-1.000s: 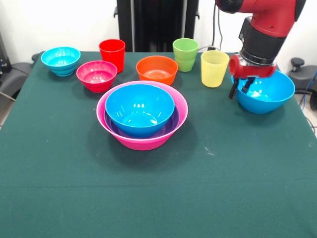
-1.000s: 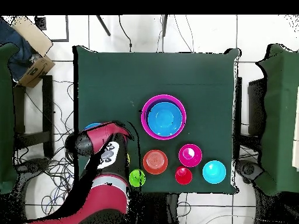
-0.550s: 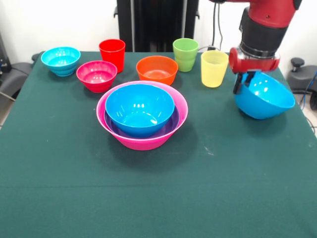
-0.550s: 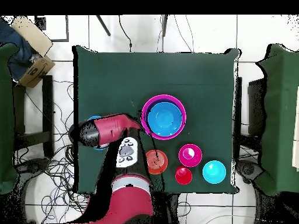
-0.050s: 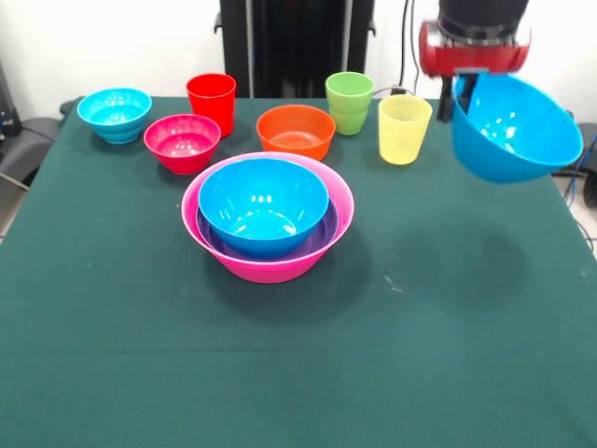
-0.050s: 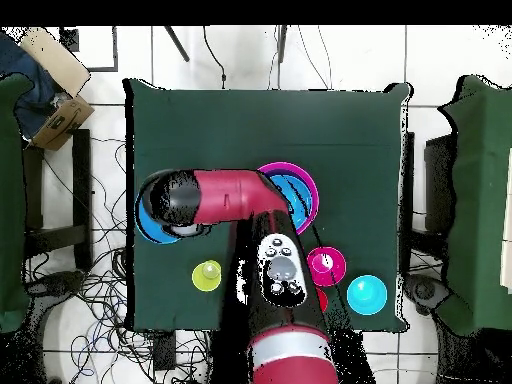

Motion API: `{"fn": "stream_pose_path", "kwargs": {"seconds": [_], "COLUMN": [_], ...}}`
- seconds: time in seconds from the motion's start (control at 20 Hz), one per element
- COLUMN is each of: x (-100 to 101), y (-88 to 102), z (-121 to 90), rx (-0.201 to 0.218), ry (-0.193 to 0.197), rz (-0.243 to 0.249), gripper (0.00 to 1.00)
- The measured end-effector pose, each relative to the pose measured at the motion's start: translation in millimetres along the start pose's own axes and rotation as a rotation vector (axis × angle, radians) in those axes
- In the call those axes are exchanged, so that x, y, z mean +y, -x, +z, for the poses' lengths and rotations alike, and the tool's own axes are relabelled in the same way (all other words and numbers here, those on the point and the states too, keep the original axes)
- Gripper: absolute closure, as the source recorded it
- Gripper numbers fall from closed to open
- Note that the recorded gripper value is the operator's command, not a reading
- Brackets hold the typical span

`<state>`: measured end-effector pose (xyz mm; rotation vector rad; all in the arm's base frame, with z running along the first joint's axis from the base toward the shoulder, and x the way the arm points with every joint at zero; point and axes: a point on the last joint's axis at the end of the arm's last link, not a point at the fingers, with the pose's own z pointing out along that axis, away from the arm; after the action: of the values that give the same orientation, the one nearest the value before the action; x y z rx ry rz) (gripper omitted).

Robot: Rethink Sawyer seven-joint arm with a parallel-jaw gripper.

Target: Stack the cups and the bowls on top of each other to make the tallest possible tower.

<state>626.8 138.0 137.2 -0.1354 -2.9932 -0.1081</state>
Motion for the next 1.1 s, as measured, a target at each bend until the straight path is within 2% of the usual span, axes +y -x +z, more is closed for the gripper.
{"fn": "stream_pose_path", "kwargs": {"seconds": [0.35,0.5,0.55,0.65,0.85,1.1], "x": [-22,-33,-45,-53,-98,-177], "y": [14.1,19.7,25.1,28.0,39.3,42.3], "z": [-57,-70,-79,-83,-95,-95], "rx": [-0.011,-0.020,-0.029,-0.033,-0.052,-0.071], "ry": [0.052,0.070,0.085,0.094,0.123,0.125], "rz": [0.039,0.051,0.066,0.073,0.100,0.095], "gripper": [1.00,1.00,1.00,1.00,1.00,1.00]}}
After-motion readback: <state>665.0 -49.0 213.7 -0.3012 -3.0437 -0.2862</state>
